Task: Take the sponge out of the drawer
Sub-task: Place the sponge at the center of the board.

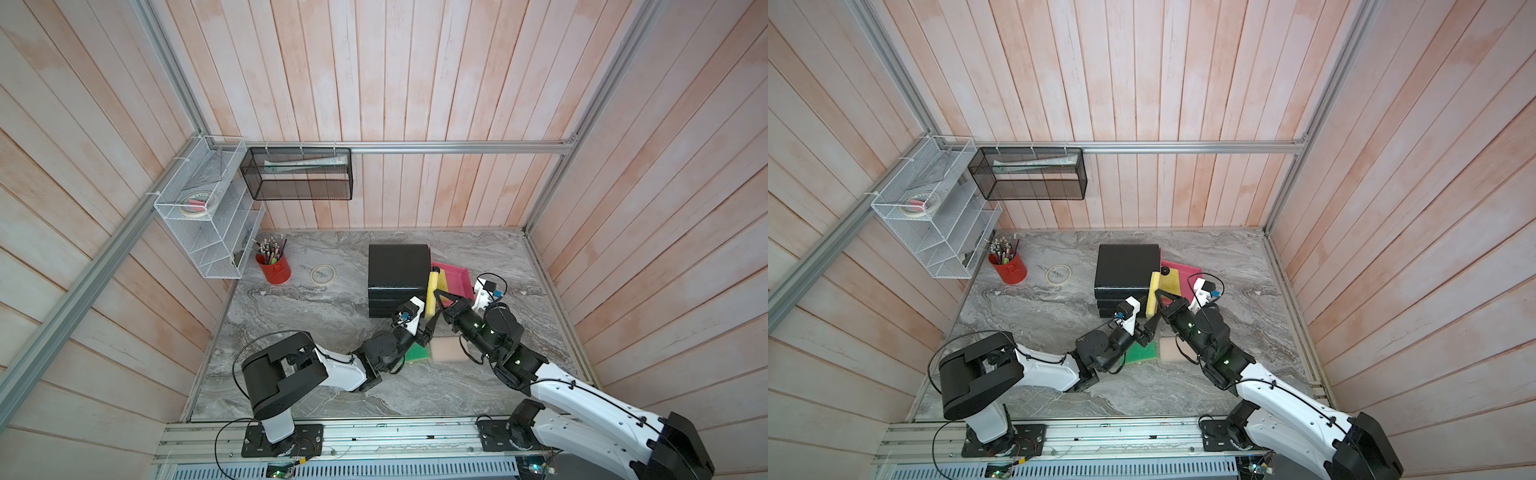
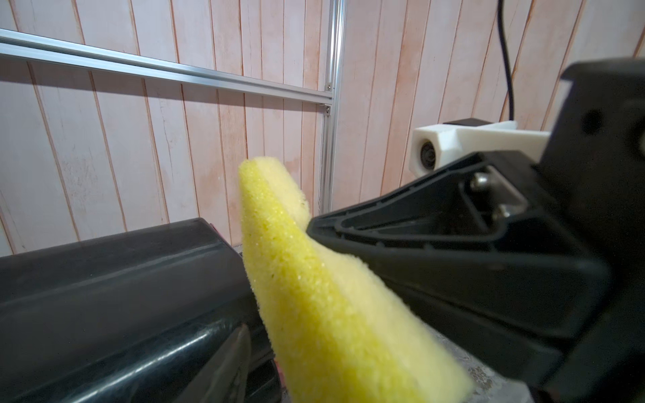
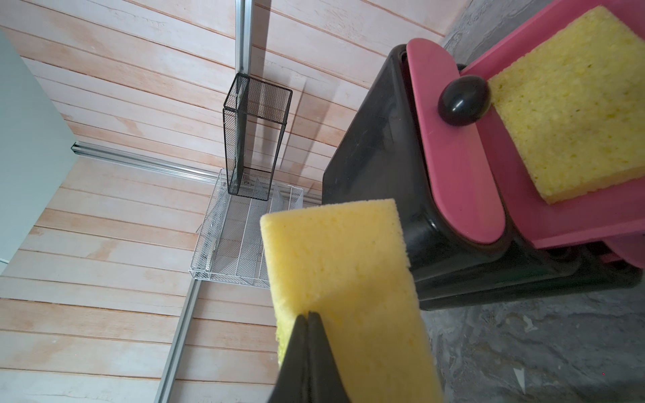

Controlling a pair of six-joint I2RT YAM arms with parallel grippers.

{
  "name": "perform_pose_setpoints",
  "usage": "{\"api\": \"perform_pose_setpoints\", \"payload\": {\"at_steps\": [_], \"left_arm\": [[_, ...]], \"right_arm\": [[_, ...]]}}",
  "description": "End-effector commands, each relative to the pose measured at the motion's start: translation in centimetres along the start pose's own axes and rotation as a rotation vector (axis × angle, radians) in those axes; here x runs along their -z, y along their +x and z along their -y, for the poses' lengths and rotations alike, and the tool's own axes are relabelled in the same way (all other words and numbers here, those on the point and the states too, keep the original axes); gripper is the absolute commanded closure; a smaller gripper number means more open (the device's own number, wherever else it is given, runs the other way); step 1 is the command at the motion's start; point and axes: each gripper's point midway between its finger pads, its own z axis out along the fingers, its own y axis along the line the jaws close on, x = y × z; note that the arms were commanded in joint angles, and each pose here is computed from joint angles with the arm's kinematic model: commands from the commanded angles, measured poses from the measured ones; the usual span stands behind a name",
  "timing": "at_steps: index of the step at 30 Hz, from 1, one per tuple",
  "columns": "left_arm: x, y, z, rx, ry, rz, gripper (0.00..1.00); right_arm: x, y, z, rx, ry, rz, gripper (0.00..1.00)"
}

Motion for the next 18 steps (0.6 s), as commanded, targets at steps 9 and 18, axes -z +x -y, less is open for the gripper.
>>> {"api": "perform_pose_setpoints", "payload": {"at_steps": [9, 18], "left_arm": [[0.7, -0.5, -0.5, 0.008, -0.009, 0.012, 0.77], [2.2, -2.7, -0.9, 0.026, -0.005, 0.048, 1.00]], "right_arm": [[-0.7, 1.0, -0.1, -0.060, -0.035, -0.045, 1.00], [-0.3, 0.2, -0.7, -0.022, -0.055, -0.023, 0.60]]}}
